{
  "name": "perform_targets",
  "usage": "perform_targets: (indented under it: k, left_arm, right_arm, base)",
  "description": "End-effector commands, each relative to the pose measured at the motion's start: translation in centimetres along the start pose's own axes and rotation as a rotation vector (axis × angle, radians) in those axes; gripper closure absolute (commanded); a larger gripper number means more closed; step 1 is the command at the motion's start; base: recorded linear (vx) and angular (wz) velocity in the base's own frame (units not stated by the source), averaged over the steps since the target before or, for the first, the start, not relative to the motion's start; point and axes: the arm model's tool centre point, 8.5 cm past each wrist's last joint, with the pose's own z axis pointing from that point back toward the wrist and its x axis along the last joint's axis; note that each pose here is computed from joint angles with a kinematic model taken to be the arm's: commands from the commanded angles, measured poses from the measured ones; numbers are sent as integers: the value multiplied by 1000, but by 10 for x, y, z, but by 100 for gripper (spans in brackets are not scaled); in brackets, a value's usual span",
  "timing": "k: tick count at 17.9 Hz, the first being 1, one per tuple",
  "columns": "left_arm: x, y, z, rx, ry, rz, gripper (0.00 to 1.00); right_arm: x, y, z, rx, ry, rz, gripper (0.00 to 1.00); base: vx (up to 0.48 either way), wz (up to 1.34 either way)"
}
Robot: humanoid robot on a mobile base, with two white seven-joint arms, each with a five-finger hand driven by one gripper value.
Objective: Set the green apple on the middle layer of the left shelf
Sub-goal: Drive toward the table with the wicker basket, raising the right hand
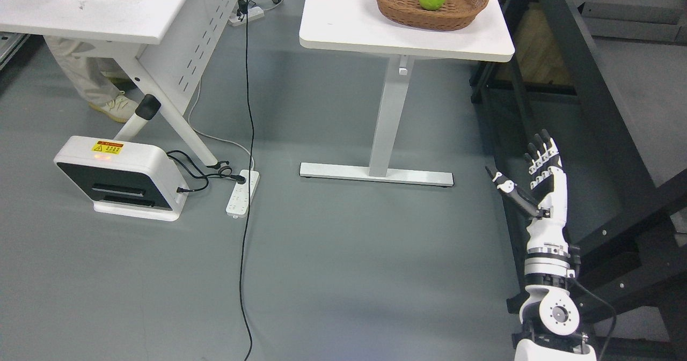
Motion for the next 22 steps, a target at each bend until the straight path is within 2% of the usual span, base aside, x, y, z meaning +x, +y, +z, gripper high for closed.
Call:
perform_targets:
  k: [1, 8, 10, 11, 13, 14, 15, 16, 17, 19, 20, 22]
  left_arm:
    - [1, 11, 2, 17, -1, -1, 0]
    - [0, 11, 2, 17, 1, -1, 0]
    - [1, 11, 2, 17, -2, -1, 0]
    - [1, 11, 2, 17, -1, -1, 0]
    - [0, 11, 2, 17, 1, -1, 0]
    - [0, 11, 2, 17, 1, -1, 0]
    - [0, 11, 2, 17, -1, -1, 0]
    - [0, 11, 2, 17, 1, -1, 0]
    - [1, 11, 2, 17, -1, -1, 0]
    - [1, 11, 2, 17, -1, -1, 0]
    - [0, 11, 2, 17, 1, -1, 0]
    - [0, 11, 2, 17, 1, -1, 0]
  right_arm:
    - [-6, -5, 8, 10, 19, 8, 0]
    - [-4, -2, 6, 12, 12, -7, 0]
    - [2, 4, 0, 27, -12, 30, 0]
    - [7, 5, -3, 31, -37, 125, 1]
    - [26, 9, -14, -13, -130, 647, 19]
    - [33, 11, -19, -32, -155, 898, 21]
    - [34, 12, -21, -52, -127, 1084, 20]
    - [34, 4, -22, -72, -100, 1143, 17]
    - [35, -1, -23, -66, -105, 1159, 11]
    - [46, 5, -19, -31, -192, 1106, 0]
    - [52, 8, -16, -18, -237, 1062, 0]
    - [58, 13, -17, -14, -265, 1007, 0]
  base:
    - [0, 0]
    - [0, 0]
    - [0, 0]
    - [0, 0]
    - [0, 0]
    - [0, 0]
    - [0, 0]
    - [0, 0]
    - [12, -14]
    - [26, -8]
    - [66, 0]
    - [56, 28]
